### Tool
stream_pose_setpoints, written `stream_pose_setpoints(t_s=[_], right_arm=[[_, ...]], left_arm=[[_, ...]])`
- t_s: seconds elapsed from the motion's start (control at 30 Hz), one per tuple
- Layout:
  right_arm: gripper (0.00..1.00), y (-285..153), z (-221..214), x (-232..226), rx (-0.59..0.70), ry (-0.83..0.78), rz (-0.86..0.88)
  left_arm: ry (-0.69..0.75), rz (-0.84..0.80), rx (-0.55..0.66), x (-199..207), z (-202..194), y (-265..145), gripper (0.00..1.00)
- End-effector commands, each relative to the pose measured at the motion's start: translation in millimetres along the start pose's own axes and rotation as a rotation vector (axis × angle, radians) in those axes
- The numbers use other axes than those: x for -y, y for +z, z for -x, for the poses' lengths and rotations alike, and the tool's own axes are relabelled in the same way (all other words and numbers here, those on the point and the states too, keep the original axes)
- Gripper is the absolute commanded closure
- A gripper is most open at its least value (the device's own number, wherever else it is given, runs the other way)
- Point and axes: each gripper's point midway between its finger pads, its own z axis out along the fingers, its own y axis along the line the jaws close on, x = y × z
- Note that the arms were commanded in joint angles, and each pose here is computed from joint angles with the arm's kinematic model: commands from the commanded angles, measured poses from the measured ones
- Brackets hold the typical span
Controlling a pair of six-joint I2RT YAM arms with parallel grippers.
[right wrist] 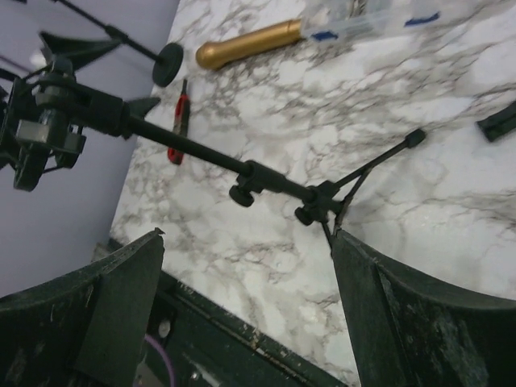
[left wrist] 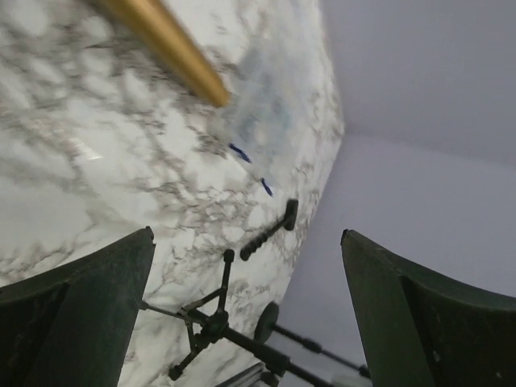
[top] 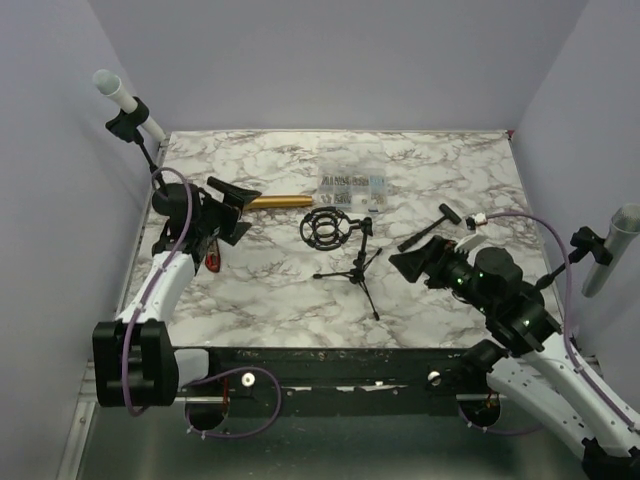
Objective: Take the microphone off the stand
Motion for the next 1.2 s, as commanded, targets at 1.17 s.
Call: stream_pose_setpoints(t_s=[1.17], right_arm=[[0.47, 96.6, -75.7, -23.0, -0.215, 0.563, 0.209]], left_arm=[[1.205, -0.623, -0.370, 101.0, -150.2, -123.9, 0.04]])
